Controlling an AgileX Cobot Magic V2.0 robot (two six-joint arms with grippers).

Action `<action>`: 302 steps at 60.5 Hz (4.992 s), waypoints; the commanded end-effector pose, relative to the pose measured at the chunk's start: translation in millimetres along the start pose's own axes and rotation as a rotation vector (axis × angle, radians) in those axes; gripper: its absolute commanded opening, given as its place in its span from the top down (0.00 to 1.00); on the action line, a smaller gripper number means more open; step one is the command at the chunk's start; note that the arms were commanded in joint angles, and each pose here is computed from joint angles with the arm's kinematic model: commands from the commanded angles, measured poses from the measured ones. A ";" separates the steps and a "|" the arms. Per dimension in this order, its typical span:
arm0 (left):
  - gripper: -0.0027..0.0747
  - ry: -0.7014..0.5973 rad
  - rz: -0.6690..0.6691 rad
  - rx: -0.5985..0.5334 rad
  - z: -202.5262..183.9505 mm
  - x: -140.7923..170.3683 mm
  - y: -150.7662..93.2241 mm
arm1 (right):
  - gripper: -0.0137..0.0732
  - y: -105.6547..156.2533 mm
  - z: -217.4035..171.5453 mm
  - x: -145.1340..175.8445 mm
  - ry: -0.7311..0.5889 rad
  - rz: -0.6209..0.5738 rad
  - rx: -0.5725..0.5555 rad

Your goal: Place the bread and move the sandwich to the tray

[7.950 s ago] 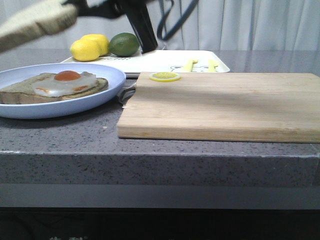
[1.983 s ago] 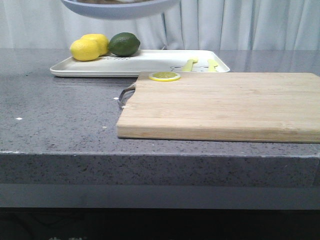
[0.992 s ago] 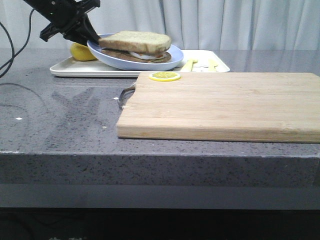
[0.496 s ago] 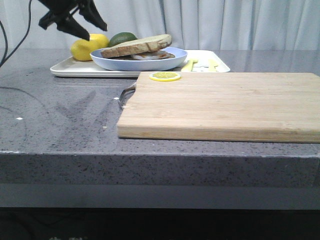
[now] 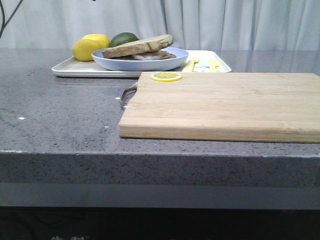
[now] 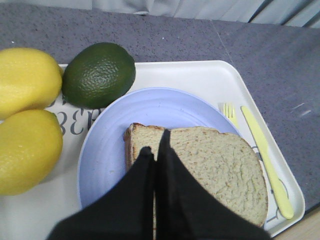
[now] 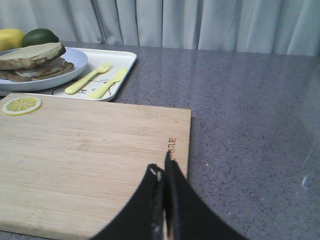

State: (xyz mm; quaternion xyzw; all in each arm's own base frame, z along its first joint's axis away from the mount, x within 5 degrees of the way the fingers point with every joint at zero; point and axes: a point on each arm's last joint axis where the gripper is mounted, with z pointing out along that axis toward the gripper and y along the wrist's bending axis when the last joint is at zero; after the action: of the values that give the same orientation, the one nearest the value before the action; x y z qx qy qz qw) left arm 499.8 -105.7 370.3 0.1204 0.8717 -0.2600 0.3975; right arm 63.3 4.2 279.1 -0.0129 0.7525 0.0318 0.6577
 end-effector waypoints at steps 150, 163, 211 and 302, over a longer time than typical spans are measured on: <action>0.99 -0.649 0.246 -0.436 -309.4 308.0 -88.0 | 0.92 0.5 -1.9 -14.2 -0.087 0.011 -0.002; 0.99 -0.689 0.231 -0.431 -306.9 321.1 -85.2 | 0.92 0.5 -1.9 -14.2 -0.087 0.011 -0.002; 0.99 -0.713 0.155 -0.508 -245.1 419.4 -38.0 | 0.92 0.5 -1.9 -14.1 -0.086 0.012 -0.002; 0.99 -0.715 0.156 -0.508 -244.9 419.3 -37.9 | 0.92 -1.7 1.9 64.7 -0.188 0.046 -0.012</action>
State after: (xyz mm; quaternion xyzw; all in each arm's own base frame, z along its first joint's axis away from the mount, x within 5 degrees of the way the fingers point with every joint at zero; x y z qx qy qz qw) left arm 55.9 -1.6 195.8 -0.0064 0.7385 -0.0246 0.6737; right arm 59.2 5.4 212.2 -0.0016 0.7288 0.0550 0.6825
